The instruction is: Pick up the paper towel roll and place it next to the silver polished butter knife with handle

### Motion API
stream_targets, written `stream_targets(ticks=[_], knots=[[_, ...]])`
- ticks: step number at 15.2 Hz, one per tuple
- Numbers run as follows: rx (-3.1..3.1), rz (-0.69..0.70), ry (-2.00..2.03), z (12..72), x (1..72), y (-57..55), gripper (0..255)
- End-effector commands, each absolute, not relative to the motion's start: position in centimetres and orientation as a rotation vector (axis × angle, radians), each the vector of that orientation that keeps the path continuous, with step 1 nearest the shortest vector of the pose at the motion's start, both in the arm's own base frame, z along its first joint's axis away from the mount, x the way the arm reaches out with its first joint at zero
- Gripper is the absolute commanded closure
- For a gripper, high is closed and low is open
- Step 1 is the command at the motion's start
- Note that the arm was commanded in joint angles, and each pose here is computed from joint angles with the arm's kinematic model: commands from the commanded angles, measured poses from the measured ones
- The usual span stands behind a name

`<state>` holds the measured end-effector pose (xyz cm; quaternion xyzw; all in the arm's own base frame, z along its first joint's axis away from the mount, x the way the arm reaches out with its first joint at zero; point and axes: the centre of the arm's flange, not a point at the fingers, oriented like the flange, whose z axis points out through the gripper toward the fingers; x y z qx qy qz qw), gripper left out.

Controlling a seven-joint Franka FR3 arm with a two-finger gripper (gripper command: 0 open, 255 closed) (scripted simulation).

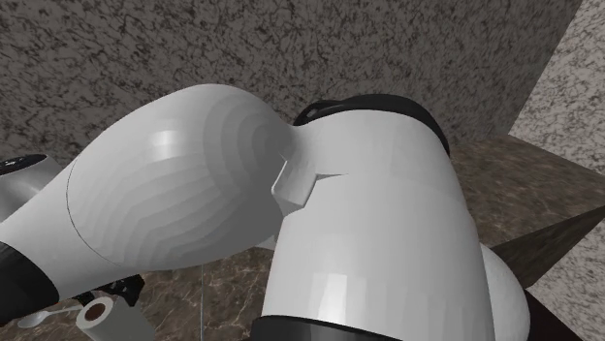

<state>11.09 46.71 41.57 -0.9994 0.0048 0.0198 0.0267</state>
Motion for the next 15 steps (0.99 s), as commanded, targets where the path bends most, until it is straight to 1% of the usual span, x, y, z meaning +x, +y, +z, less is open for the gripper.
stream_targets(ticks=[1,3,7,15], knots=[[-3.088,0.061,0.015,41.6,11.1,46.7,0],[-3.088,0.061,0.015,41.6,11.1,46.7,0],[-3.088,0.061,0.015,46.6,11.3,46.4,0],[-3.088,0.061,0.015,46.6,11.3,46.4,0]])
